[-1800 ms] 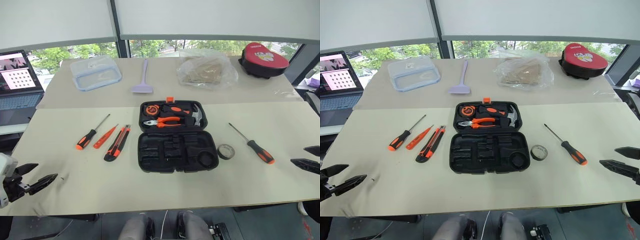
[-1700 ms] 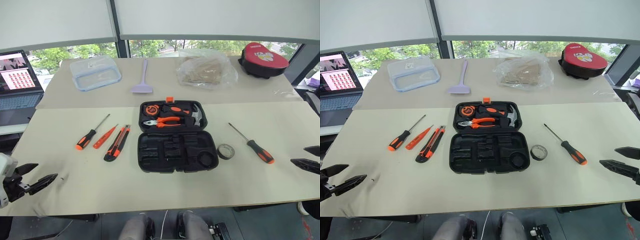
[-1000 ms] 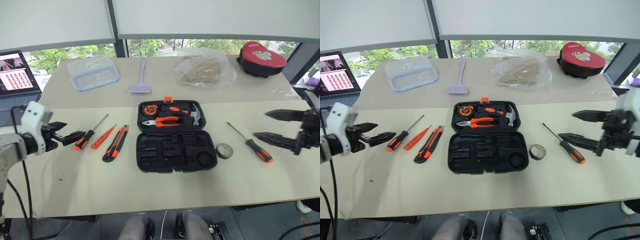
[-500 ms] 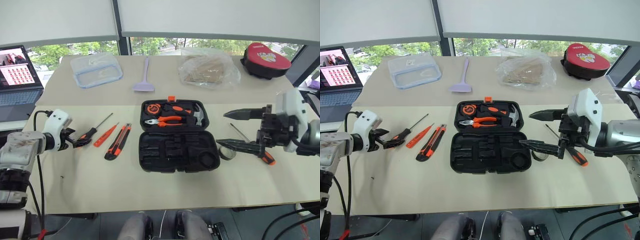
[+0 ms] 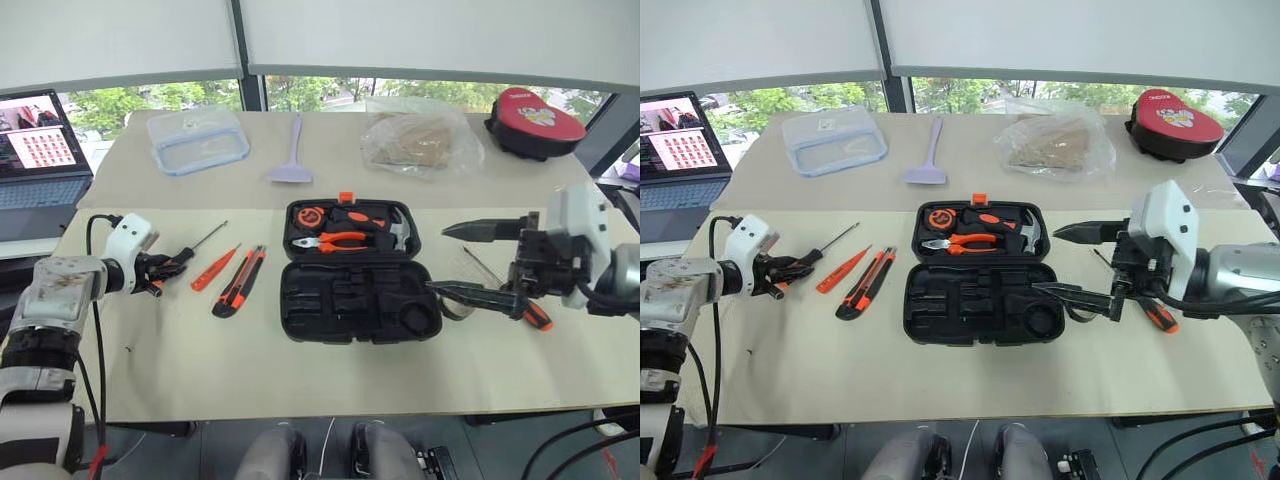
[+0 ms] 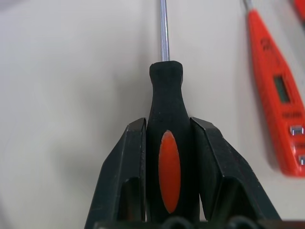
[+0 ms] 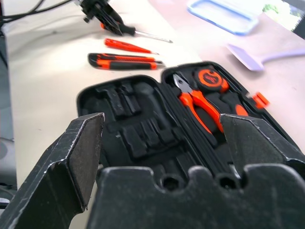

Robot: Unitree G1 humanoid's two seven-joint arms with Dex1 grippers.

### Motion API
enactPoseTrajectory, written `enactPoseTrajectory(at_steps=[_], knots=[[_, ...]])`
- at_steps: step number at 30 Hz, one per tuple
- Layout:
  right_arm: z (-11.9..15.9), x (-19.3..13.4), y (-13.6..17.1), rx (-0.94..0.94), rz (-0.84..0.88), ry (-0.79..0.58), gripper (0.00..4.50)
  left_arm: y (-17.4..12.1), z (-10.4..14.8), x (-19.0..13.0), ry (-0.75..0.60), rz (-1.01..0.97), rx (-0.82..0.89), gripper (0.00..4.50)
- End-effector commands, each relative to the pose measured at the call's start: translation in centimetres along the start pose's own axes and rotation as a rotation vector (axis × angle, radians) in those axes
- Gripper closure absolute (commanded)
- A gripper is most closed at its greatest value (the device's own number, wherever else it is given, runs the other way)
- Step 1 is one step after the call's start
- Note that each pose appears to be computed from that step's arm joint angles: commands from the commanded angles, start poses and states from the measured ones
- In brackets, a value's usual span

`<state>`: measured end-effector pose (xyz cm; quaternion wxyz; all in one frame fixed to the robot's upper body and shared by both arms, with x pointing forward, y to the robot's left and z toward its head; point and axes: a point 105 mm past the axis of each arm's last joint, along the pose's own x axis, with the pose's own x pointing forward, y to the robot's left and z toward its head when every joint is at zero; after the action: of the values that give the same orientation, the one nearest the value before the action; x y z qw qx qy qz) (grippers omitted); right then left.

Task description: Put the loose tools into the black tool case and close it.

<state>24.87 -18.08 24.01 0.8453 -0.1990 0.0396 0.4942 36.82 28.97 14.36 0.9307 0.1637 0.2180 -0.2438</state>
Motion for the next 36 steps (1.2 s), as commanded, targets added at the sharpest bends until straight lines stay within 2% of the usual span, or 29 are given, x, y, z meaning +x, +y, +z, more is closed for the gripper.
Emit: enactPoseTrajectory(at_steps=[1,3,6,10,14,20,29,36], knots=[[0.0,-1.8,0.1,0.044,-0.033,0.014,0.0,-2.3,10.3,-1.7,-0.28,-0.114,0.225,3.61],[-0.3,-2.6,0.2,0.084,-0.052,0.014,0.0,-5.3,13.1,-1.2,-0.333,-0.23,0.347,3.61],[-0.8,-3.1,-0.1,0.093,-0.105,0.028,0.0,-9.3,15.0,0.3,-0.346,-0.384,0.445,3.61],[-1.2,-3.2,0.1,0.085,-0.134,0.035,0.0,-15.1,15.3,2.7,-0.314,-0.615,0.563,3.61],[-1.6,-3.3,0.4,0.096,-0.166,0.034,0.0,-18.2,14.3,4.4,-0.237,-0.735,0.655,3.61],[-2.3,-3.7,1.1,0.114,-0.208,0.038,0.0,-19.7,12.6,6.8,-0.123,-0.762,0.701,3.61],[-2.5,-3.9,0.9,0.113,-0.26,0.038,0.0,-20.6,11.0,8.3,-0.054,-0.774,0.709,3.61],[-2.3,-3.9,1.0,0.109,-0.269,0.034,0.0,-20.9,10.8,9.3,-0.049,-0.75,0.704,3.61]])
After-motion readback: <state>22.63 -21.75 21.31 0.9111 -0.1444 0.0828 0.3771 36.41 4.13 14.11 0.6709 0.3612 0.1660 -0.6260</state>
